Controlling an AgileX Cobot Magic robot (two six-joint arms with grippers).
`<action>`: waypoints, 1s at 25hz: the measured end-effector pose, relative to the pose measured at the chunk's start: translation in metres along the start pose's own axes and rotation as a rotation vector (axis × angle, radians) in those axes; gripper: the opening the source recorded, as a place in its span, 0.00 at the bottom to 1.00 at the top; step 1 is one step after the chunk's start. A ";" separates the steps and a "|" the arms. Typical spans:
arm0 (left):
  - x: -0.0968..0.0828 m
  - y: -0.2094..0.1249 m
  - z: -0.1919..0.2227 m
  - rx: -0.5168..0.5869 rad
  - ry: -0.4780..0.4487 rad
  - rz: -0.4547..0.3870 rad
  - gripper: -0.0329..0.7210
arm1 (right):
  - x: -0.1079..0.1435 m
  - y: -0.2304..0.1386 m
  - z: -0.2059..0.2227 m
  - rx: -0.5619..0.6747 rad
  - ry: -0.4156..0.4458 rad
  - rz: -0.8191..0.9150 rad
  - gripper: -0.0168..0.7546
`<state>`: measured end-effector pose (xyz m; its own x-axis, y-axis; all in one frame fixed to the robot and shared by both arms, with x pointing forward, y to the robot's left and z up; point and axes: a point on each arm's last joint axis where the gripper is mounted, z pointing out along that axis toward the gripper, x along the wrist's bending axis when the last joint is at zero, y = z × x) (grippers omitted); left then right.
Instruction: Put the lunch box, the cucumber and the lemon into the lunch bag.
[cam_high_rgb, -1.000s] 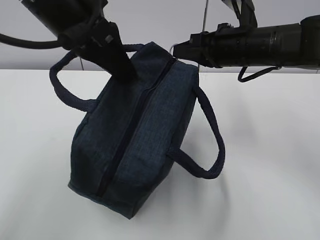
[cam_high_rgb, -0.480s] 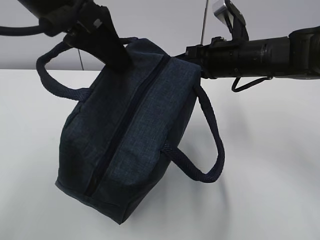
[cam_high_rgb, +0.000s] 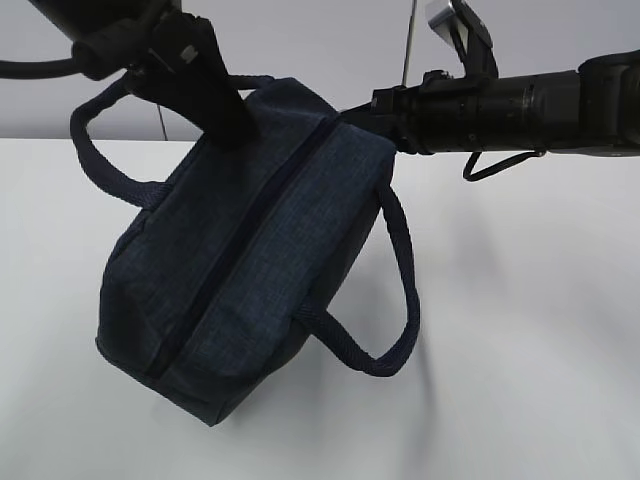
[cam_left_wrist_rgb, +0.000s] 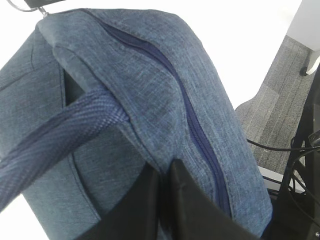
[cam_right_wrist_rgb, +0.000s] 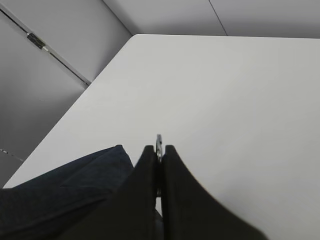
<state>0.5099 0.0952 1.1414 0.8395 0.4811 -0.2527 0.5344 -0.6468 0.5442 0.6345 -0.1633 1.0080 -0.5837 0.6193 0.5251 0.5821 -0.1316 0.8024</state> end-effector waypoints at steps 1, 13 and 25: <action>0.000 0.000 0.000 0.000 0.000 0.000 0.04 | 0.000 0.000 0.000 0.000 0.000 0.000 0.02; 0.000 -0.001 0.001 0.019 -0.010 -0.002 0.04 | -0.001 0.000 0.000 0.000 0.007 0.003 0.19; 0.002 -0.003 0.001 0.030 -0.005 -0.016 0.04 | -0.008 0.021 -0.028 -0.068 0.023 0.044 0.53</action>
<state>0.5099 0.0976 1.1389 0.8315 0.4884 -0.2648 0.5500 -0.6565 0.5163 0.6351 -0.1927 1.0289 -0.5720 0.5937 0.5660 0.5679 -0.2113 0.7955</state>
